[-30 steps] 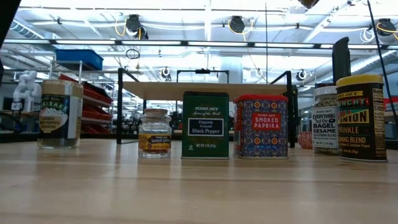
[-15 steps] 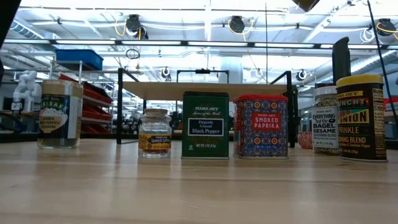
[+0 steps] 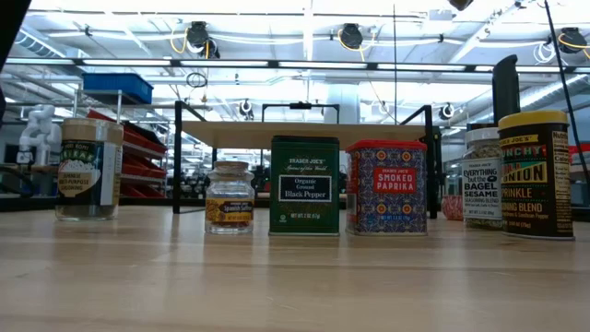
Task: Shelf spices
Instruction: Put the dark yellow spice bottle into the center of the table
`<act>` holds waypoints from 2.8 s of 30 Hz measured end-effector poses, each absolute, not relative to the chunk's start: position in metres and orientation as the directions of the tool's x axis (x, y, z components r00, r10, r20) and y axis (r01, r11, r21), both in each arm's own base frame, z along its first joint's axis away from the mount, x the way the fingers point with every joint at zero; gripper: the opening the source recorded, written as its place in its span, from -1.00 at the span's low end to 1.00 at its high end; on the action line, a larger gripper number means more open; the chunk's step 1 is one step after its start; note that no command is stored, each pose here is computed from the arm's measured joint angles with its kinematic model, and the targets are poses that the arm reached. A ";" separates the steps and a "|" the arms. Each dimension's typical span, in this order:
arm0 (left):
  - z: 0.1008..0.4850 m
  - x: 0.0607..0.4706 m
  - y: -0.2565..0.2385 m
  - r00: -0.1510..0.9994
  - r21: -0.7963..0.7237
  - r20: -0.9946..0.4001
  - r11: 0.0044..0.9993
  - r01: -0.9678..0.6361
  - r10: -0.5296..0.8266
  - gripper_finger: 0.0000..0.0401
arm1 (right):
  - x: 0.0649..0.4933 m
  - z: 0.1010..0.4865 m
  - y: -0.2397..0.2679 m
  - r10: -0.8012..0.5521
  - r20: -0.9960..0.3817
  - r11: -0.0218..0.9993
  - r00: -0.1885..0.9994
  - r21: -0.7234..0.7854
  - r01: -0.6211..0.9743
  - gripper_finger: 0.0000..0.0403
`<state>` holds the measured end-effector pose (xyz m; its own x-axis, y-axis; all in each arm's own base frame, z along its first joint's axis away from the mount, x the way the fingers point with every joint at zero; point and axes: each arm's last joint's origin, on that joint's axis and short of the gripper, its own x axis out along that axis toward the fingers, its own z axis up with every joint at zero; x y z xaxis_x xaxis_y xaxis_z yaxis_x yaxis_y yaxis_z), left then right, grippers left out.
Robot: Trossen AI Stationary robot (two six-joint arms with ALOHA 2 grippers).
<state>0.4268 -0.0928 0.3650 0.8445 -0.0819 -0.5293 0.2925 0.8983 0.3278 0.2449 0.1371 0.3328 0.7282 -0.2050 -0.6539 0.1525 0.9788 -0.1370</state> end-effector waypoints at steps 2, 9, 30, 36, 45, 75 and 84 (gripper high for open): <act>0.365 0.427 -0.093 0.845 0.328 -0.529 0.898 0.293 -0.082 0.10 | 0.245 0.333 0.137 -0.206 -0.654 0.979 0.728 -0.138 0.153 0.13; 0.365 0.427 -0.093 0.843 0.328 -0.532 0.898 0.292 -0.080 0.10 | 0.245 0.333 0.137 -0.203 -0.656 0.979 0.727 -0.136 0.150 -0.05; 0.365 0.427 -0.092 0.845 0.310 -0.531 0.913 0.266 -0.066 0.29 | 0.245 0.333 0.137 -0.206 -0.657 0.978 0.725 -0.145 0.147 -0.10; 0.365 0.427 -0.092 0.846 0.311 -0.529 0.913 0.263 -0.064 0.47 | 0.244 0.332 0.137 -0.205 -0.663 0.979 0.720 -0.148 0.143 -0.09; 0.375 0.415 -0.091 0.836 0.314 -0.545 0.911 0.267 -0.057 0.52 | 0.243 0.331 0.136 -0.212 -0.672 0.977 0.710 -0.143 0.157 -0.09; 0.348 0.318 -0.090 0.474 0.299 -0.849 0.952 0.066 0.234 0.52 | 0.217 0.339 0.155 -0.134 -0.662 0.987 0.737 -0.026 0.156 -0.07; 0.338 0.292 -0.092 0.498 0.320 -0.815 0.947 -0.037 0.295 0.52 | 0.199 0.340 0.172 -0.203 -0.565 0.977 0.800 -0.057 0.208 -0.07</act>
<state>0.2920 -0.0916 0.3378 0.4978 0.2954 -0.8154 -0.0370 0.9466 0.3203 0.1995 0.1721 0.3404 0.7999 -0.2033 -0.5647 0.2077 0.9765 -0.0574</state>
